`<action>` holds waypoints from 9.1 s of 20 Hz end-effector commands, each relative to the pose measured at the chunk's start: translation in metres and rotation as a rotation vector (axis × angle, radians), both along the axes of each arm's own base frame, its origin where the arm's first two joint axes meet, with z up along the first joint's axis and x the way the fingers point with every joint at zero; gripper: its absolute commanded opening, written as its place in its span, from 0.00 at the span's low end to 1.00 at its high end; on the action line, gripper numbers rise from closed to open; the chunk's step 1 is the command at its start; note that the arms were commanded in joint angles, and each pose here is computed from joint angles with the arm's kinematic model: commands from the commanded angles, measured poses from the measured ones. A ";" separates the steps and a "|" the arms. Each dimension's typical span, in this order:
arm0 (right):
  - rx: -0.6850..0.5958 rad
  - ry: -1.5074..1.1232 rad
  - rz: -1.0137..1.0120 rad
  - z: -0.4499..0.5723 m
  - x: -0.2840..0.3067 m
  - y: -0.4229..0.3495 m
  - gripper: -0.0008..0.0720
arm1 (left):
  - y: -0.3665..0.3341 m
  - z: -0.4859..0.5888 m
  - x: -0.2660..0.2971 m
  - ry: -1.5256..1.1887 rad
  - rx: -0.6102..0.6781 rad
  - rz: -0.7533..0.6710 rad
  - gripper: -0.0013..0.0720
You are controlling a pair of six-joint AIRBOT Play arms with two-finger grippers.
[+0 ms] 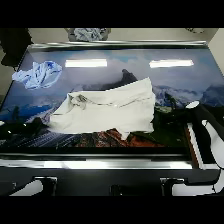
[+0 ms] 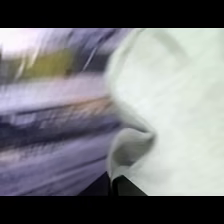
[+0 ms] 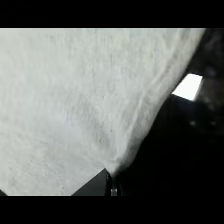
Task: Fold the shirts.
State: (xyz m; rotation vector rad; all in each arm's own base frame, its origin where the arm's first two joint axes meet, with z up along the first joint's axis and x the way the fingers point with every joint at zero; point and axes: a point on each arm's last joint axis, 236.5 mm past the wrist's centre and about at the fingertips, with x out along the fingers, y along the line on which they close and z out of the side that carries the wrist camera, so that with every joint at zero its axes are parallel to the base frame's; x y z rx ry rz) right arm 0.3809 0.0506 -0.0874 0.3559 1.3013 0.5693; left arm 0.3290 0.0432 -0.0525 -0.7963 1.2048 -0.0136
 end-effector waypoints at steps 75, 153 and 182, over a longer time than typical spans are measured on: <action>-0.405 0.236 0.114 0.096 -0.043 -0.114 0.60 | 0.037 0.028 0.009 0.445 0.210 -0.347 0.56; 0.088 0.008 -0.111 0.022 0.046 -0.081 0.99 | -0.005 0.091 0.138 -0.046 0.116 -0.194 0.88; 0.048 -0.154 0.030 0.155 0.025 0.009 0.08 | -0.287 0.043 0.096 -0.159 -0.052 -0.566 0.06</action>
